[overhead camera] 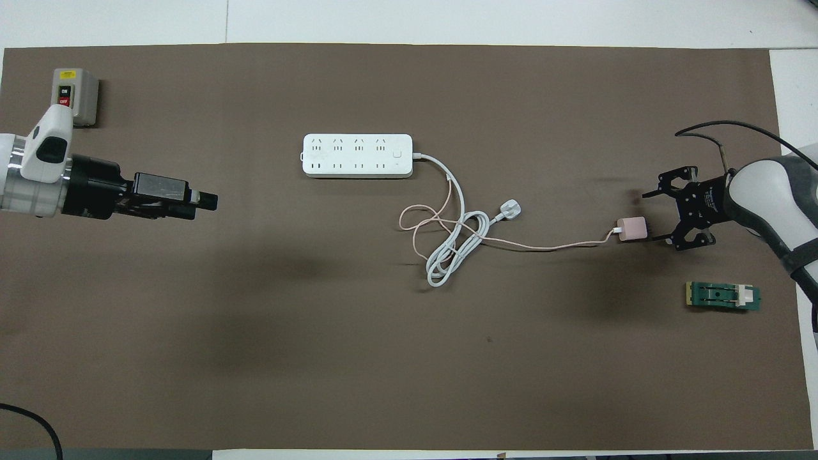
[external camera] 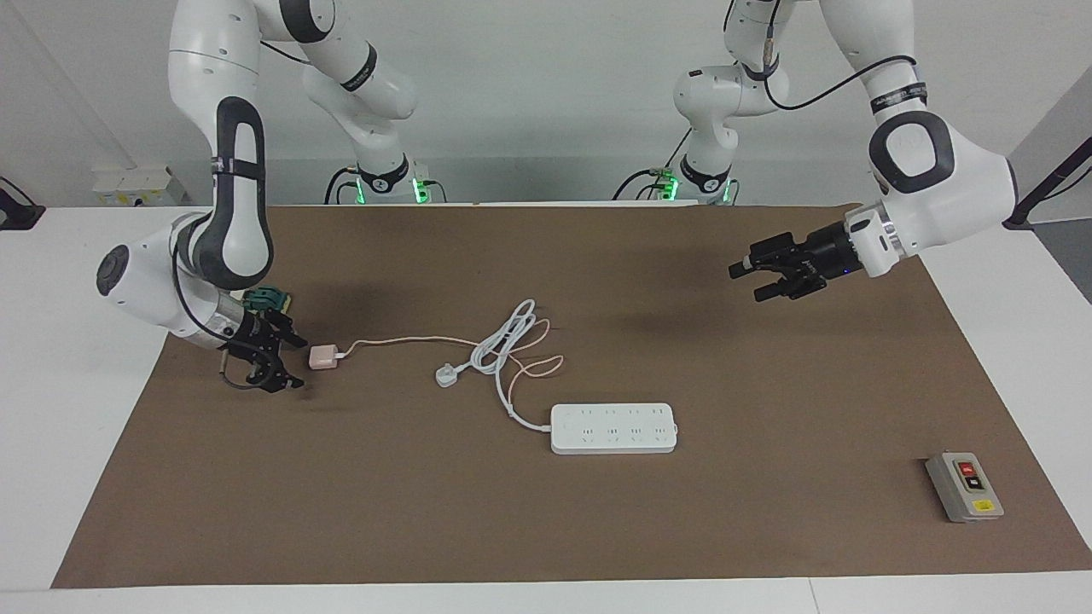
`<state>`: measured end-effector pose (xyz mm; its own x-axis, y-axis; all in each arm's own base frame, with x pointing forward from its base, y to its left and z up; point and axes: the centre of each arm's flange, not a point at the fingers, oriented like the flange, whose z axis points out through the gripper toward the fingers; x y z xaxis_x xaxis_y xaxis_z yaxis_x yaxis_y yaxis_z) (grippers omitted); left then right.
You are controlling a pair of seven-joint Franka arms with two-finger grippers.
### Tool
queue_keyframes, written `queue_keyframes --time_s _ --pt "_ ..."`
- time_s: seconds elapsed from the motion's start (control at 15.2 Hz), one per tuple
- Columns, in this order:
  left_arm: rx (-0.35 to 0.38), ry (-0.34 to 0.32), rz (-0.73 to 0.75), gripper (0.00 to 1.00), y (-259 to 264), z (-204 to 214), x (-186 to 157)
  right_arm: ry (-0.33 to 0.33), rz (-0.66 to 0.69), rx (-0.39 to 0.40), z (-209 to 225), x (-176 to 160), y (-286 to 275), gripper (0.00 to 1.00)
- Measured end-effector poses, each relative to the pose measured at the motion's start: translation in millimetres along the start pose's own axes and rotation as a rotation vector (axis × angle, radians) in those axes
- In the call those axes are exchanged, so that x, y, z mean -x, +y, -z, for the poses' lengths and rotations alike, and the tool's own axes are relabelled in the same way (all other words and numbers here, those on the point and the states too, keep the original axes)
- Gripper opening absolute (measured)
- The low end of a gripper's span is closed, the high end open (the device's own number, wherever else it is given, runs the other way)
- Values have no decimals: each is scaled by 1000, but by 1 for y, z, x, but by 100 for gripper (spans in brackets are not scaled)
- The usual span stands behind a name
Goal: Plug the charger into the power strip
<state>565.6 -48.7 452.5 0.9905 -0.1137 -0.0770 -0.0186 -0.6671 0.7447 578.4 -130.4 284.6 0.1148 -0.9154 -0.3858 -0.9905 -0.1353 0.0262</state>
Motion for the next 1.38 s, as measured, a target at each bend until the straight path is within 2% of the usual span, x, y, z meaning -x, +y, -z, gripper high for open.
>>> queue_keyframes --time_s 0.26,0.53,0.79,1.05,1.12,1.32,1.38 --pt "120 12 21 100 -16 -14 -3 -15 -2 25 -7 1 4 89" --pt "195 9 -18 100 -31 -34 1 -28 -3 41 -10 3 6 89" --pt "309 -16 -14 100 -46 -59 0 -48 -9 30 -12 9 4 89" --pt "395 20 -17 100 -50 -67 -7 -45 -8 28 -13 9 4 87" --pt "408 30 -35 100 -50 -69 -8 -44 -10 27 -14 9 4 81" --pt "441 47 -71 100 -56 -80 -13 -39 -11 24 -17 8 5 50" --pt "446 42 -77 100 -56 -86 -14 -39 -7 24 -17 10 4 49"
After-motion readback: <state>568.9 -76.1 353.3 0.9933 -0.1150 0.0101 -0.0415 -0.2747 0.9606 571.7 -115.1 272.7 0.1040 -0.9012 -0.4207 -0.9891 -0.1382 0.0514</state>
